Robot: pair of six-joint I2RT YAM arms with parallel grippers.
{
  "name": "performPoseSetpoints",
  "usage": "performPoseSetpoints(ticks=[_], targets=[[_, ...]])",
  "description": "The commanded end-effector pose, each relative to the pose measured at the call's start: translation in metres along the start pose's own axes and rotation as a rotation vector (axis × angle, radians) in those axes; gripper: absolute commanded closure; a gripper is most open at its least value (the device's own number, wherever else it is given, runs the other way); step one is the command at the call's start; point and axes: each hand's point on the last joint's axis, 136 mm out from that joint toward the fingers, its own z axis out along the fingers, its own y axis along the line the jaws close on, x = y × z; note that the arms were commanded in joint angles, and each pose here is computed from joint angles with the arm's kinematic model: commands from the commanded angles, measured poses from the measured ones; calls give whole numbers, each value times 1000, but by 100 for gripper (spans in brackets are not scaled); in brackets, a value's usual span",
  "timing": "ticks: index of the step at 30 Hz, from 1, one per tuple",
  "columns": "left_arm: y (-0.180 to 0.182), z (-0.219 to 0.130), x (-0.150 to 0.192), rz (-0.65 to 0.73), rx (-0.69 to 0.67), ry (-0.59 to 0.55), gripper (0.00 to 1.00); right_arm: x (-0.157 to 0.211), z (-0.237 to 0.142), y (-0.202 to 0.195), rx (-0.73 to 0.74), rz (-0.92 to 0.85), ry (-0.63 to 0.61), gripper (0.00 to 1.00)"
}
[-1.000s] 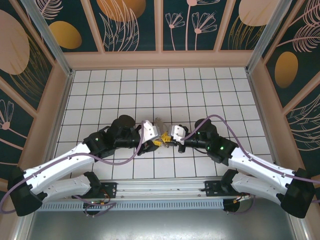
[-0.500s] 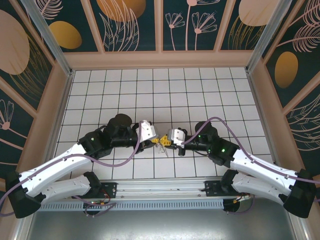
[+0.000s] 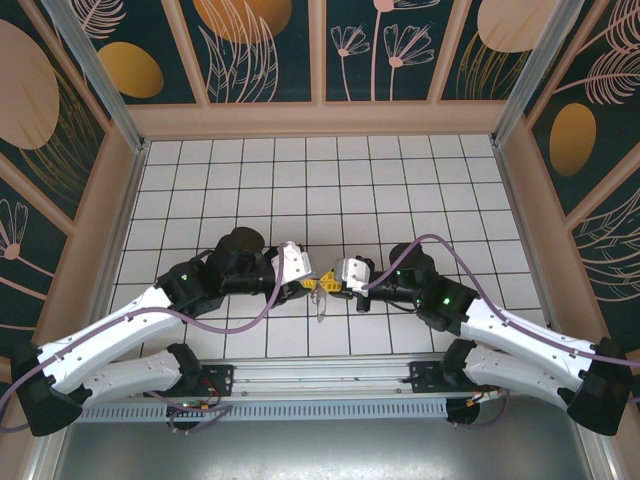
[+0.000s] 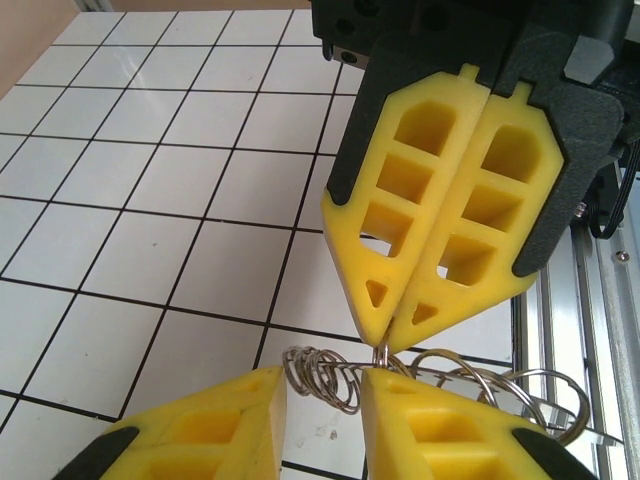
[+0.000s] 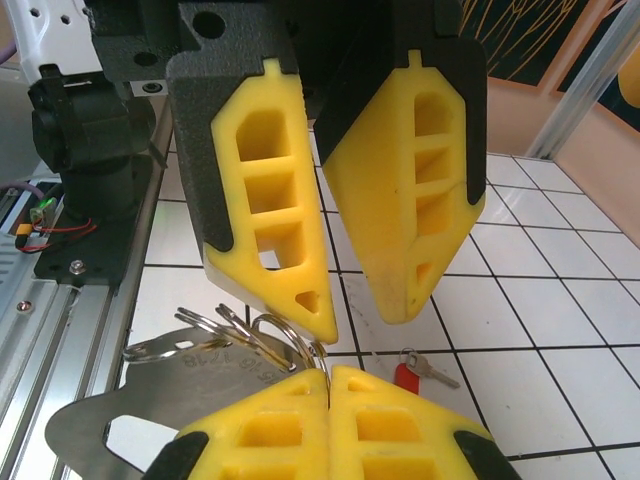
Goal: Put the keys on the keyring
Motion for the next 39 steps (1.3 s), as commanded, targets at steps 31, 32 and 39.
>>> performPoseSetpoints(ticks=[31, 32, 39], targets=[[-5, 5, 3, -12, 34, 5, 77, -29, 0, -3, 2, -51, -62, 100], [-5, 4, 2, -11, 33, 2, 77, -29, 0, -3, -1, -53, -62, 100], [-5, 8, 3, -11, 43, 8, 79, -34, 0, 1, -21, -67, -82, 100]])
